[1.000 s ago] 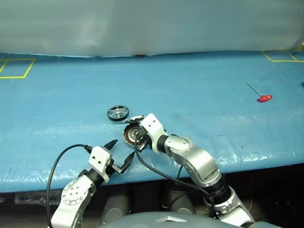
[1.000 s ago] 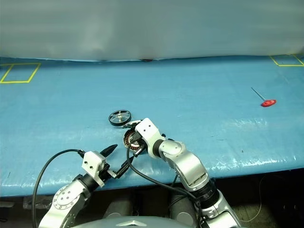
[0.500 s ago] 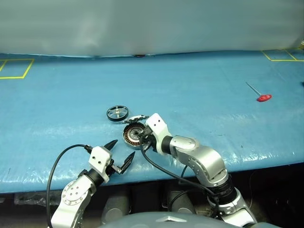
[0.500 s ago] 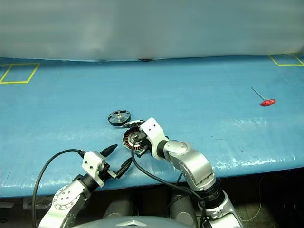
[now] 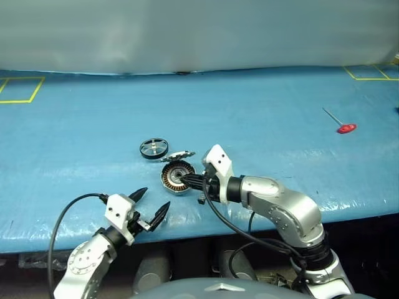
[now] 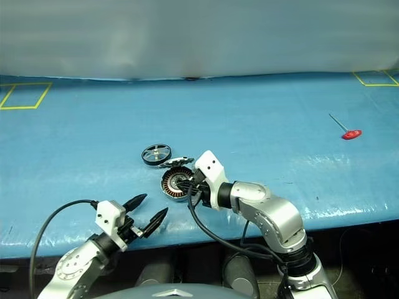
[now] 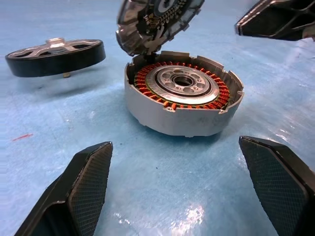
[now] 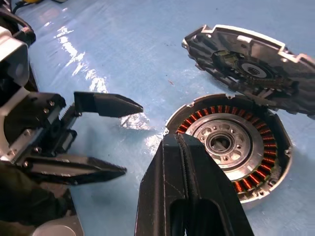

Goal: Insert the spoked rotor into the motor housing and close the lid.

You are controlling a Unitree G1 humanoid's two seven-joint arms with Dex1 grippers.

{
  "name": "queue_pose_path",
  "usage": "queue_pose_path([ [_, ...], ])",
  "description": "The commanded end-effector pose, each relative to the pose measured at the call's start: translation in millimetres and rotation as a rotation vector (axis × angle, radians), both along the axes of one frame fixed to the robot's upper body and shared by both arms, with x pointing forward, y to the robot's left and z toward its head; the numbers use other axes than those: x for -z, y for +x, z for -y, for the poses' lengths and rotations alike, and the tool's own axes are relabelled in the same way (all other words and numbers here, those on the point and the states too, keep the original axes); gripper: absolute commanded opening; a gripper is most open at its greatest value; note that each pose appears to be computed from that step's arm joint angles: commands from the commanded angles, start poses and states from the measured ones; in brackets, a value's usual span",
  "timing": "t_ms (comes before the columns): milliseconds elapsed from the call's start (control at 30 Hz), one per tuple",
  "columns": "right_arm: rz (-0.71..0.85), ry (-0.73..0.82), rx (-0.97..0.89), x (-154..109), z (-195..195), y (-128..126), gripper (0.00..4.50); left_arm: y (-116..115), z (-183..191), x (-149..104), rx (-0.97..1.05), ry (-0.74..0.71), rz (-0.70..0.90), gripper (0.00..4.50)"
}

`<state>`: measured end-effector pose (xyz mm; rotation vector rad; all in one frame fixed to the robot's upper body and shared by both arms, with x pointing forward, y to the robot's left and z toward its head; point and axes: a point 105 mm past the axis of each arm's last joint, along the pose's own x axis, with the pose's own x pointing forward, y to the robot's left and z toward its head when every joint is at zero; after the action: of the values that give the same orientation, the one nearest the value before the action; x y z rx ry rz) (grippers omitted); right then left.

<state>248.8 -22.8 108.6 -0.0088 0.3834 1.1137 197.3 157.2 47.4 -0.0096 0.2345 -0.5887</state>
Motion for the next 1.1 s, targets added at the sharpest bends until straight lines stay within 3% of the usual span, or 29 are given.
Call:
queue_pose_path([
  [33,0.06,0.032,-0.039,-12.4,-0.4,-3.6,0.04,-2.7,-18.7,-17.6,0.019,0.046,0.004,4.5],
  [267,0.076,0.02,-0.067,-8.2,-2.1,-7.1,0.04,10.0,-55.3,-39.5,0.055,0.154,-0.039,4.5],
  [467,0.074,0.017,-0.106,-2.3,-8.9,-18.2,0.04,44.8,-82.6,-56.8,0.17,0.263,-0.144,4.5],
  [667,0.072,-0.002,-0.101,5.3,-11.0,-23.2,0.04,76.9,-95.3,-77.0,0.243,0.284,-0.201,4.5],
  [967,0.088,0.007,-0.085,7.9,-14.6,-26.6,0.04,131.6,-88.6,-101.9,0.301,0.215,-0.243,4.5],
  [1100,0.125,0.063,-0.066,2.0,-15.5,-24.2,0.04,145.7,-79.1,-103.6,0.348,0.219,-0.276,4.5],
])
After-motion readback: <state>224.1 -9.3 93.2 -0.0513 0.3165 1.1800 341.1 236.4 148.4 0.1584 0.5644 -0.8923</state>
